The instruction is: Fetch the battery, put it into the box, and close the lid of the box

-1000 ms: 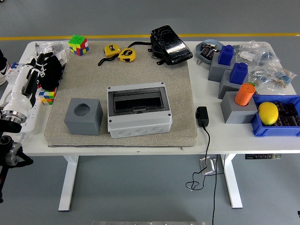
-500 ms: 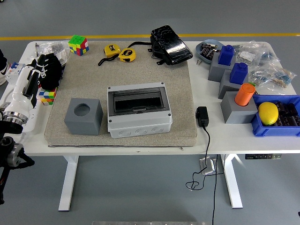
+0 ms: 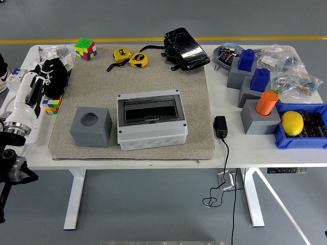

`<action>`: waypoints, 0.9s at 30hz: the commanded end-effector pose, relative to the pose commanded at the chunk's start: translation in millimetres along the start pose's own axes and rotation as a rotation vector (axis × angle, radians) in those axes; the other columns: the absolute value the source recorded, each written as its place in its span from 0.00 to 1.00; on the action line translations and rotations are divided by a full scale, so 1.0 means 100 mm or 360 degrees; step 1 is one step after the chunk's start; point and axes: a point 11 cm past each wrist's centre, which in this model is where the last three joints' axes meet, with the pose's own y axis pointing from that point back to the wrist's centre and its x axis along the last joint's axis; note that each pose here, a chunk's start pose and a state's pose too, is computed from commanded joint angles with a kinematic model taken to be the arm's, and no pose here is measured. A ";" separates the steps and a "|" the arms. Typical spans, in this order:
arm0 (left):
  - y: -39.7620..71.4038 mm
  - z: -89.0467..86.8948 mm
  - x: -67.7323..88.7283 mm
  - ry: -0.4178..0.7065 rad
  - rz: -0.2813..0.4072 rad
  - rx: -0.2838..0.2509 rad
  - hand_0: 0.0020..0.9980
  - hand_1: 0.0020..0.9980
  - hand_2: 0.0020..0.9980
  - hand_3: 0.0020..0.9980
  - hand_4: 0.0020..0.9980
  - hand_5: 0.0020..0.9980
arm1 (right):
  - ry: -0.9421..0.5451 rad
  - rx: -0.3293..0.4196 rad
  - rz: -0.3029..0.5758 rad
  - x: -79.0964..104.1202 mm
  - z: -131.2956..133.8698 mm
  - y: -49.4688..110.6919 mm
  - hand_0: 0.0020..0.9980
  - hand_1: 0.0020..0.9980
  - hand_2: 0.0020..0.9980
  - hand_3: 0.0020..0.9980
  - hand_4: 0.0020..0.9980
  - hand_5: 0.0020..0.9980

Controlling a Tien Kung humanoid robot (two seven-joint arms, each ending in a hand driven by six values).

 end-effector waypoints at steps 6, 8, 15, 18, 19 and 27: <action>-0.01 0.01 0.00 -0.0001 0.0001 -0.0007 0.81 0.83 0.81 0.80 1.00 0.94 | -0.0004 0.0004 -0.0003 -0.01 -0.02 0.00 0.85 0.85 0.80 0.83 1.00 1.00; -0.01 0.02 0.00 -0.0001 0.0002 -0.0008 0.81 0.83 0.81 0.80 1.00 0.94 | -0.0004 0.0006 -0.0003 -0.01 -0.02 0.00 0.85 0.85 0.80 0.83 1.00 1.00; -0.02 0.03 0.01 -0.0001 0.0010 -0.0016 0.81 0.83 0.81 0.80 1.00 0.94 | -0.0009 0.0007 -0.0004 -0.02 -0.03 0.00 0.85 0.85 0.80 0.83 1.00 1.00; -0.03 0.04 0.01 -0.0001 0.0012 -0.0020 0.81 0.83 0.81 0.80 1.00 0.94 | -0.0012 0.0010 -0.0005 -0.03 -0.04 0.00 0.85 0.85 0.80 0.83 1.00 1.00; -0.03 0.04 0.01 -0.0001 0.0012 -0.0020 0.81 0.83 0.81 0.80 1.00 0.94 | -0.0011 0.0010 -0.0005 -0.03 -0.04 0.00 0.85 0.85 0.80 0.83 1.00 1.00; -0.04 0.06 0.01 0.0002 0.0017 -0.0031 0.81 0.83 0.81 0.80 1.00 0.93 | -0.0014 0.0011 -0.0008 -0.04 -0.05 0.01 0.85 0.85 0.80 0.83 1.00 1.00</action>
